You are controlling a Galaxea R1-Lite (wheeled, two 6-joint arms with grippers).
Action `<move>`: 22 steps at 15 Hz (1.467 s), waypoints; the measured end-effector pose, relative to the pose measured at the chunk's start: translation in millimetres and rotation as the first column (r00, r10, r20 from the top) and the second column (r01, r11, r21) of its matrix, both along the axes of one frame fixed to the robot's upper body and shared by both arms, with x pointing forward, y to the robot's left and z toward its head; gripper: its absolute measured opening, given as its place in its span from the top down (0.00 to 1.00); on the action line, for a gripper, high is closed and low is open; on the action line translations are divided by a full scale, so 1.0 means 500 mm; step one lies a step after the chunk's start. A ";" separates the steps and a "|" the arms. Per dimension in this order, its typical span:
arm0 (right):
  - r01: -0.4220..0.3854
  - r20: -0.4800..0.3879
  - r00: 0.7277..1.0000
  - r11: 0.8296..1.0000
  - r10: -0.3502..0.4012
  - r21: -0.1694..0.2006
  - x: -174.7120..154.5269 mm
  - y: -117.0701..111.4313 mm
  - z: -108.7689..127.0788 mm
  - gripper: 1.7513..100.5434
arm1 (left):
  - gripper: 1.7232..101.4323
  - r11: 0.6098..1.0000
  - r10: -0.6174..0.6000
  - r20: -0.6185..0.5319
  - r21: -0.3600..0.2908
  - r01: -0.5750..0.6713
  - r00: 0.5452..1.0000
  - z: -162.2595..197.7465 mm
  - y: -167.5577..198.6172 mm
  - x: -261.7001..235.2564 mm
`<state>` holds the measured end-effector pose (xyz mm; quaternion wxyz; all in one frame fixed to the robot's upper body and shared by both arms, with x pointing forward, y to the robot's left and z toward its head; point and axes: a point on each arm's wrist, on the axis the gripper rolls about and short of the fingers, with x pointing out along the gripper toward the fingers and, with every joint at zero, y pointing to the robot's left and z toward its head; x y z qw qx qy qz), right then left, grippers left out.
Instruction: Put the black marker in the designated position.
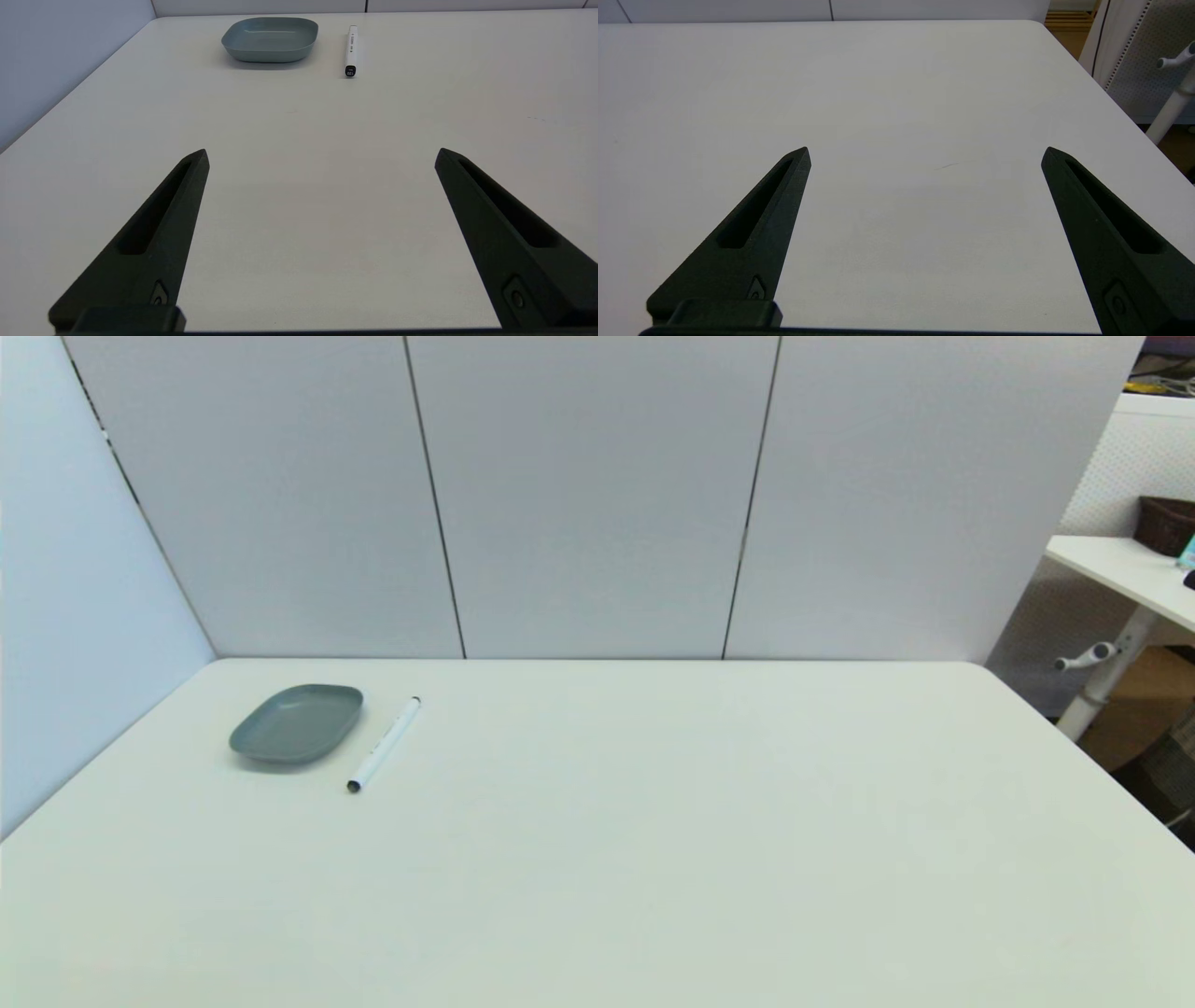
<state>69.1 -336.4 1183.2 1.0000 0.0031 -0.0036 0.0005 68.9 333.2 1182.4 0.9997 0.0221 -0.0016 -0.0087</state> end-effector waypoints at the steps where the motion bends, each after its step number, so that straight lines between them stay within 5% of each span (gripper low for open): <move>1: 0.000 0.000 1.000 1.000 0.000 0.000 0.000 0.000 0.000 0.03 | 0.04 1.000 0.000 0.000 0.000 0.000 1.000 0.000 0.000 0.000; 22: 0.000 0.000 1.000 1.000 0.000 0.000 0.000 0.000 0.000 0.03 | 0.04 1.000 0.000 -0.001 0.000 0.000 1.000 0.000 0.000 0.000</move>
